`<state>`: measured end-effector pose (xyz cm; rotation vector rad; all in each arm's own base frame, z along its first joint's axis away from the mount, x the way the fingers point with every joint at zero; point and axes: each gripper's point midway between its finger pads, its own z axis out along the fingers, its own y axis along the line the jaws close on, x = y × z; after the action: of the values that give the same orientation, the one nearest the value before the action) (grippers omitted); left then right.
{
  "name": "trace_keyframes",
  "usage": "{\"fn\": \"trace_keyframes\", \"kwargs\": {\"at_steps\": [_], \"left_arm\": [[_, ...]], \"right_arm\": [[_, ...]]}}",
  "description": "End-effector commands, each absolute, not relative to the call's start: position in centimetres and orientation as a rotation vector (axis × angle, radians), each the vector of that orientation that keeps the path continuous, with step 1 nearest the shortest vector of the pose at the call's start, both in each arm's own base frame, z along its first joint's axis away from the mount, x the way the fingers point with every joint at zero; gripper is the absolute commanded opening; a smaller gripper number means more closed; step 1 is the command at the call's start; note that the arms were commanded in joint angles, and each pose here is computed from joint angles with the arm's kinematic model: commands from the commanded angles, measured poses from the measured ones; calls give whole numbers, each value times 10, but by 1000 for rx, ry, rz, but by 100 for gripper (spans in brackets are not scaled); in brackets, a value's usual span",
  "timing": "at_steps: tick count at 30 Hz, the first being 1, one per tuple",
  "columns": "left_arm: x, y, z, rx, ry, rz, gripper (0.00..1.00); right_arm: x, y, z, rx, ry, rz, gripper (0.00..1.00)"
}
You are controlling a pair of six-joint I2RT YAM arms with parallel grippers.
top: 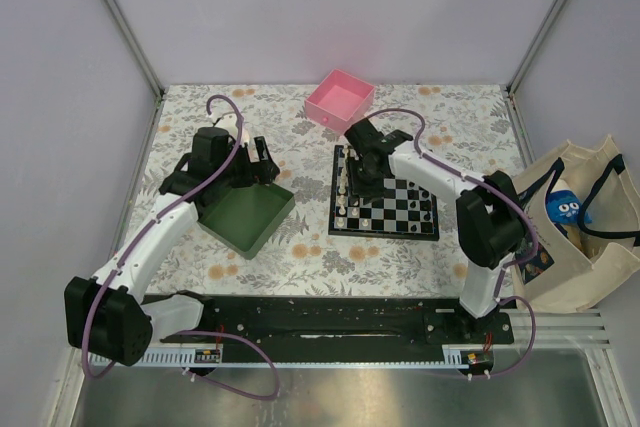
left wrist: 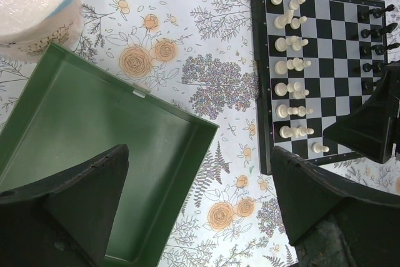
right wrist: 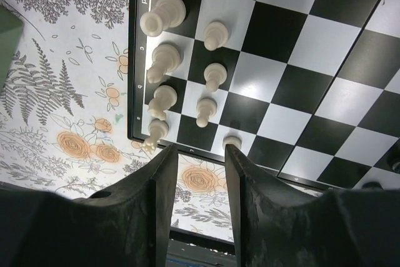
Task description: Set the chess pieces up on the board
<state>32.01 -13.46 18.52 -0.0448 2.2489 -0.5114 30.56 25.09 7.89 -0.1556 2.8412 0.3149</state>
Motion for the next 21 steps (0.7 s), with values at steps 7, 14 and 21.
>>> {"fn": "trace_keyframes", "kwargs": {"at_steps": [7,14,21], "left_arm": [[323,-139,199,-29,2194,-538,99],[324,-138,199,-34,2193,-534,99],[325,-139,197,-33,2198,-541,99]], "right_arm": [[288,236,85,-147,2833,282,45],[275,229,71,-144,2874,266,42],[272,232,59,-145,2905,274,39]]}}
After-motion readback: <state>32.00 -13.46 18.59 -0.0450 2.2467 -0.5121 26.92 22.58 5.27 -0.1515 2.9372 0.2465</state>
